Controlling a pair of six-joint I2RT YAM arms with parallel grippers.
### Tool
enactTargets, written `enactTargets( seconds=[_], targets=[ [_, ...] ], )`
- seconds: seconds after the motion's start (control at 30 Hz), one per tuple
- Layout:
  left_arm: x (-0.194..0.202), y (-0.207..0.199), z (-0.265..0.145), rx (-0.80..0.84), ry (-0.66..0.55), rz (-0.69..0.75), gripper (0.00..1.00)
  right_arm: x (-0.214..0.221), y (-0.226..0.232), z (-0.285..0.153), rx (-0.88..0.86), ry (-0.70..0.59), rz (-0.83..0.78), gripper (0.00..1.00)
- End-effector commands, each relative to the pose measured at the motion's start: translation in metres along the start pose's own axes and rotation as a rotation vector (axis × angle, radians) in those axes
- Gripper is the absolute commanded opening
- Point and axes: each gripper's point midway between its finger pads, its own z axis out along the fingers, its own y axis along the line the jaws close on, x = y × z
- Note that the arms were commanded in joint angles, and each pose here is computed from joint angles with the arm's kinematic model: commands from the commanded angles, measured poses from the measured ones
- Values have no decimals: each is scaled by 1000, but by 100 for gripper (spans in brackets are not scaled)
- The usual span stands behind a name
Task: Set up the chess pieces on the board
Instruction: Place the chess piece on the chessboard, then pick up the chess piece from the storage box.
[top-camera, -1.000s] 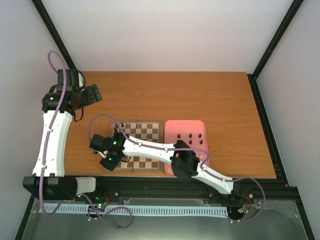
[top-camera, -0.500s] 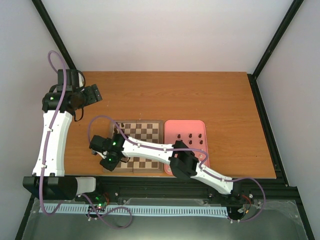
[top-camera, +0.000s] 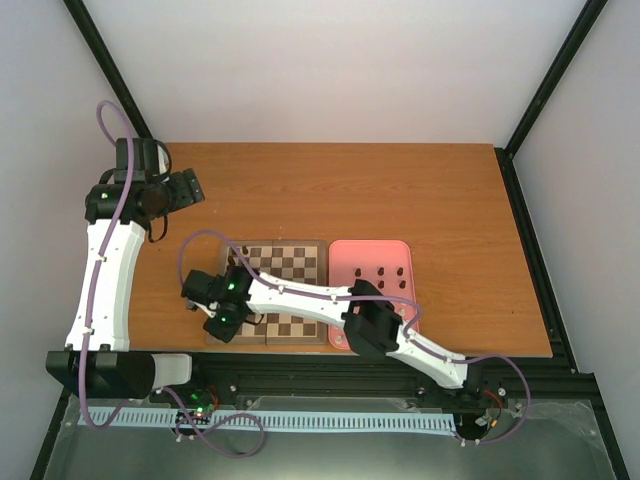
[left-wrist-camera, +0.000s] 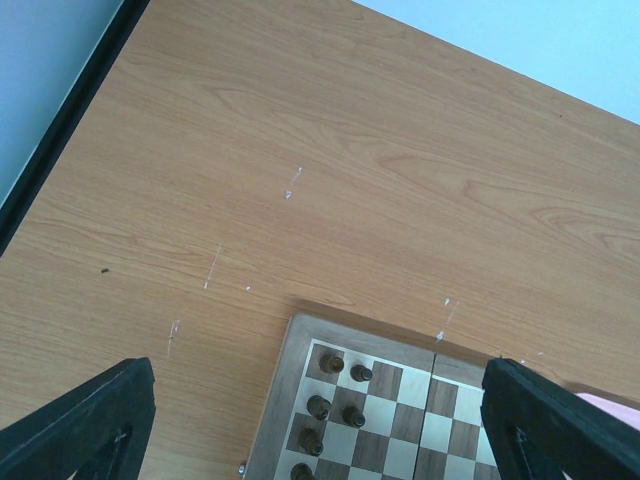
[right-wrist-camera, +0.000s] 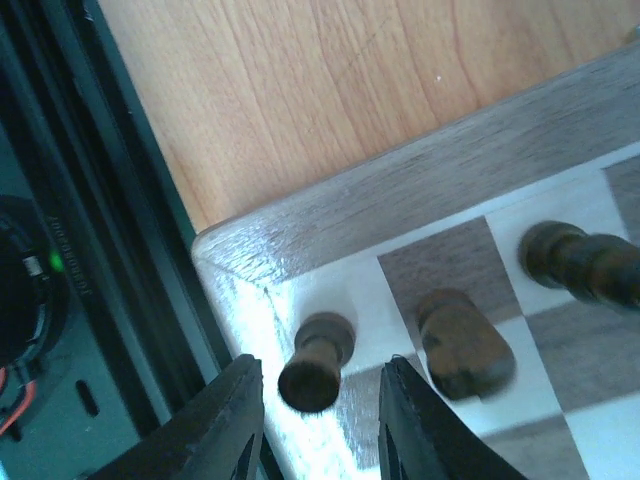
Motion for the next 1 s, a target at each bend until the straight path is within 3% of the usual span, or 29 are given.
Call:
enactTargets(
  seconds=[0.0, 0.3, 0.57, 0.73, 0.97],
  targets=[
    [-9, -6, -5, 15, -22, 16, 100, -17, 13, -65, -1, -105, -31, 32],
    [-9, -8, -6, 24, -18, 14, 100, 16, -24, -131, 108, -125, 47, 35],
    [-7, -7, -5, 24, -8, 14, 100, 98, -193, -163, 260, -104, 468, 36],
    [-2, -4, 1, 10, 11, 12, 100, 151, -267, -150, 329, 1, 595, 33],
    [0, -2, 5, -5, 24, 13, 100, 190, -282, -116, 278, 84, 655, 32]
  ],
)
